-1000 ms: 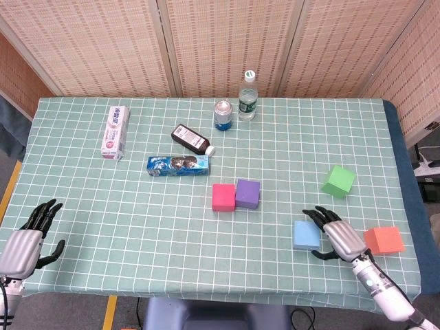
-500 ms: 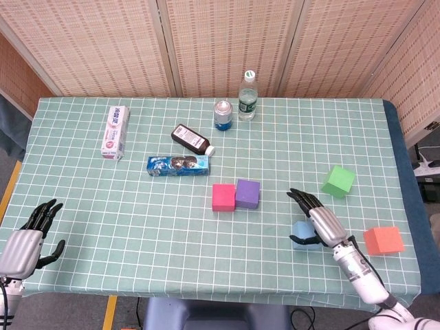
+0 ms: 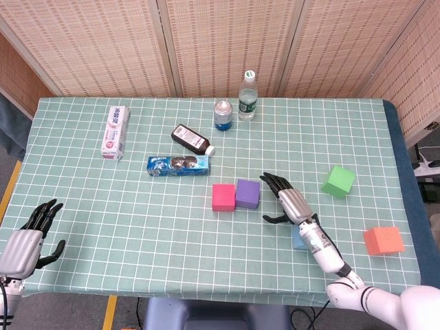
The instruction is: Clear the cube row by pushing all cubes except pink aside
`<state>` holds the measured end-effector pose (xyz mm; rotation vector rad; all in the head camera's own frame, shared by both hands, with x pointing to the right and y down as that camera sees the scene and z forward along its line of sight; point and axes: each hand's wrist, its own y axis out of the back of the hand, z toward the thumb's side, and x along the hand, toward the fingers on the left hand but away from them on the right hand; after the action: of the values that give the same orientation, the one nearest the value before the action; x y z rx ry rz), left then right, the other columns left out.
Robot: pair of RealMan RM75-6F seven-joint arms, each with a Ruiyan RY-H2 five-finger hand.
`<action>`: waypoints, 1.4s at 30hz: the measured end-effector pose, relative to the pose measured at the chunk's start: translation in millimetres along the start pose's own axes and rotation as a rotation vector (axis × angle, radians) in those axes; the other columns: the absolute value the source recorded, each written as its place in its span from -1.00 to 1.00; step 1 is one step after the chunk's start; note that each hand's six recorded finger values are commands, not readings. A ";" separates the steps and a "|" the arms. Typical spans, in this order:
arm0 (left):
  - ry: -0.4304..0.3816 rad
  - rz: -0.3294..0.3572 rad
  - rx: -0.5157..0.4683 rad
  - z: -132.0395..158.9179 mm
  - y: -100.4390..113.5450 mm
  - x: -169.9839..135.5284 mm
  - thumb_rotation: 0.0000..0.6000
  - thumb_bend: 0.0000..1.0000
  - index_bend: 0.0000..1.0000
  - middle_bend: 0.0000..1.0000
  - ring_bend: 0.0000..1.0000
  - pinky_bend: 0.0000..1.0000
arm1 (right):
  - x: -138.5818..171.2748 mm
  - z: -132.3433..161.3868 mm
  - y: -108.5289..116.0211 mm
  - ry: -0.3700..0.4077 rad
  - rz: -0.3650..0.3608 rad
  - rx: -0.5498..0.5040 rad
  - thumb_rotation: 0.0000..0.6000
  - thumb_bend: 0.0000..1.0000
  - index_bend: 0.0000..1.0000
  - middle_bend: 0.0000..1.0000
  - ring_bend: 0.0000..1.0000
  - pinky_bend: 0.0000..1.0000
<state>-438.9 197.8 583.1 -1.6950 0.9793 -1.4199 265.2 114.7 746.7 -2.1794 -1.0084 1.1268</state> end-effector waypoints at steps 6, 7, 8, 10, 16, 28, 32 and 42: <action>-0.002 0.000 0.002 0.1 0.1 0.0 1.00 -0.14 -0.92 -1.00 -0.92 -0.19 | -11.4 5.7 -6.7 0.013 0.006 -0.021 1.00 -0.83 -0.76 -0.90 -1.00 -0.69; -0.002 0.000 0.002 0.1 0.0 -0.1 1.00 -0.14 -0.92 -1.00 -0.92 -0.19 | -13.3 6.9 -7.9 0.017 0.007 -0.027 1.00 -0.83 -0.70 -0.85 -1.00 -0.66; -0.002 -0.001 0.002 0.0 -0.1 0.0 1.00 -0.14 -0.92 -1.00 -0.91 -0.19 | -16.2 9.2 -10.1 0.024 0.007 -0.035 1.00 -0.83 -0.63 -0.79 -0.98 -0.59; 0.000 -0.003 -0.005 -0.2 -0.1 0.3 1.00 -0.14 -0.92 -1.00 -0.91 -0.19 | -20.0 10.4 -12.2 0.029 0.004 -0.050 1.00 -0.83 -0.53 -0.71 -0.91 -0.46; -0.005 -0.001 -0.001 0.4 0.3 0.1 1.00 -0.14 -0.92 -1.00 -0.91 -0.19 | -27.3 8.5 -12.2 0.039 -0.034 -0.095 1.00 -0.83 0.00 -0.29 -0.36 0.15; -0.007 -0.002 -0.001 0.6 0.1 0.1 1.00 -0.14 -0.92 -1.00 -0.91 -0.18 | -17.5 -5.2 29.3 0.077 -0.232 0.119 1.00 -0.78 0.33 0.04 -0.03 0.49; -0.007 -0.002 0.003 0.9 0.0 0.0 1.00 -0.15 -0.92 -1.00 -0.91 -0.18 | -7.6 -26.8 54.9 0.024 -0.273 0.196 1.00 -0.78 0.33 0.04 -0.03 0.49; -0.001 -0.001 0.003 0.8 -0.2 0.6 1.00 -0.14 -0.92 -1.00 -0.91 -0.18 | 14.3 -70.3 90.4 -0.065 -0.232 0.147 1.00 -0.79 -0.52 -0.73 -0.94 -0.27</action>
<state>-438.0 197.4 583.4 -1.6938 0.9751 -1.4210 364.6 65.0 715.7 -1.8685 -1.1359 1.1302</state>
